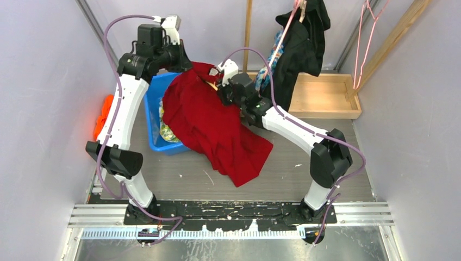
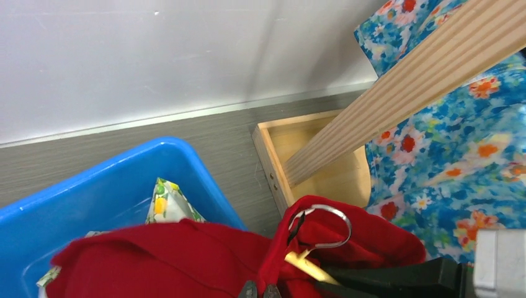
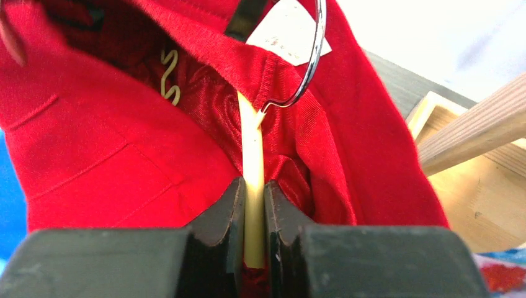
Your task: Remove the skirt from the hanger
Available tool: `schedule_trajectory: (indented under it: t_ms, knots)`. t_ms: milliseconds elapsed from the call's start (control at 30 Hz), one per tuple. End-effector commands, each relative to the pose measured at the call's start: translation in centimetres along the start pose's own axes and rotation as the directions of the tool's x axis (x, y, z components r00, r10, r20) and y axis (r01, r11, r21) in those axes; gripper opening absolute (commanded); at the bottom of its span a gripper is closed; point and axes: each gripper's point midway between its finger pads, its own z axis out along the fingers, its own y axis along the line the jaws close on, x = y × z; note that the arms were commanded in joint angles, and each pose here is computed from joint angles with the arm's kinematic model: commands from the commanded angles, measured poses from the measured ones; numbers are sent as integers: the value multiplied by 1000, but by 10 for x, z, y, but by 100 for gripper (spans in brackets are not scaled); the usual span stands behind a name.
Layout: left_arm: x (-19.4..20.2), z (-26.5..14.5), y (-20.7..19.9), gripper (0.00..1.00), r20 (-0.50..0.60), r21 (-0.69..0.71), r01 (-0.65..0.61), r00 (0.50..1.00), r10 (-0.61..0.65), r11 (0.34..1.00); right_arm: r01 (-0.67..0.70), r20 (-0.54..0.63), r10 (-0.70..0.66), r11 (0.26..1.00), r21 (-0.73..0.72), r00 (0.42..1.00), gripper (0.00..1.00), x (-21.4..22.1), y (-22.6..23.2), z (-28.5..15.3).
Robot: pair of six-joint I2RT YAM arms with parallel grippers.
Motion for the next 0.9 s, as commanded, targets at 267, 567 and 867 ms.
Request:
schedule_trajectory:
  t_ms: [267,567,867]
  knots:
    - [-27,-38,-9,0,127,-21,-46,991,48,999,-234,583,121,965,122,803,0,-145,-46,-89]
    - [-41,-19,4,0,141,-69,-61,988,70,996,-225,518,165,973,55,840,0,-107,-29,-126]
    - [-67,25,12,0,192,-50,-38,980,47,998,-218,450,187,976,17,873,0,-91,-13,-175]
